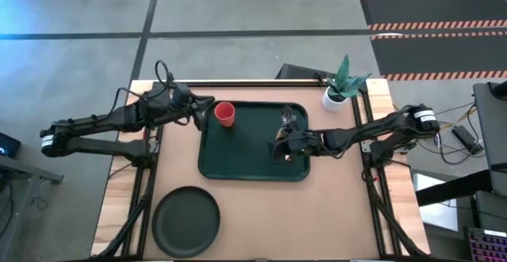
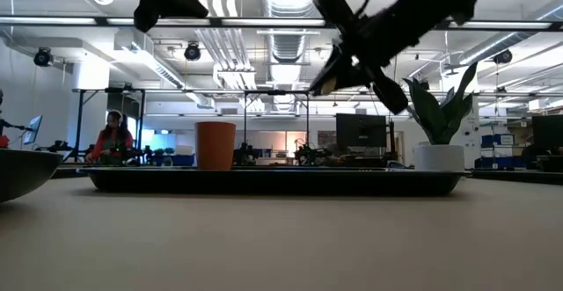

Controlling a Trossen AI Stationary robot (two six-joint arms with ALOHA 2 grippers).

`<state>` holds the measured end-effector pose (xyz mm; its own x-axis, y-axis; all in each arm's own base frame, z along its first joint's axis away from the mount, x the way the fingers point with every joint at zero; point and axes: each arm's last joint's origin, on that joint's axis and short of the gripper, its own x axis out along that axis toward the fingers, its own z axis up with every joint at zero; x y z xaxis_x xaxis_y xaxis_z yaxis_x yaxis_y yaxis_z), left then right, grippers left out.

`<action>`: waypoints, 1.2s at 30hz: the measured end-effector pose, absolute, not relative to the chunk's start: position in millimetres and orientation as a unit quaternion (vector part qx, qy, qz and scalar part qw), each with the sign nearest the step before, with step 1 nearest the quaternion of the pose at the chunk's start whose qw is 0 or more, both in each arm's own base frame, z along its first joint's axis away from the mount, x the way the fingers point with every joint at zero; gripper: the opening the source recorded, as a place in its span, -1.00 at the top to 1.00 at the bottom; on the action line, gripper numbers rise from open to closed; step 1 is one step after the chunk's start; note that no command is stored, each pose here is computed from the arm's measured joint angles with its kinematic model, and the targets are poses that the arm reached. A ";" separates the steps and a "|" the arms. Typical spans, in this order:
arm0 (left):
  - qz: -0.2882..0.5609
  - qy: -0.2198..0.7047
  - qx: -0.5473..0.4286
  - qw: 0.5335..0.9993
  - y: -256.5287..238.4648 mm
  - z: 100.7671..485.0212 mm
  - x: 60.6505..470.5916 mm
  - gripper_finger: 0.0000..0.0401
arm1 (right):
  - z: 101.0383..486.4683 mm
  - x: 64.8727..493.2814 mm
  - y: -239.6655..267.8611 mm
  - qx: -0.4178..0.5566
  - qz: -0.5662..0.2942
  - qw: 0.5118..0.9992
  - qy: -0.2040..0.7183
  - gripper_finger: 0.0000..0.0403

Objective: Pick and place plate/cup/fork/spoon on tray
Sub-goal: Put the brown spoon on the black tray

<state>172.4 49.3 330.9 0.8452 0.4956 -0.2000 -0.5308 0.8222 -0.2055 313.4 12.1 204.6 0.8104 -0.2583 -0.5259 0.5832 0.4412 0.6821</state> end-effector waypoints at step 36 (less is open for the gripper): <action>0.271 0.075 -0.129 0.951 49.5 329.7 171.8 1.00 | 118.7 316.4 -25.2 0.602 -0.086 0.766 0.210 0.96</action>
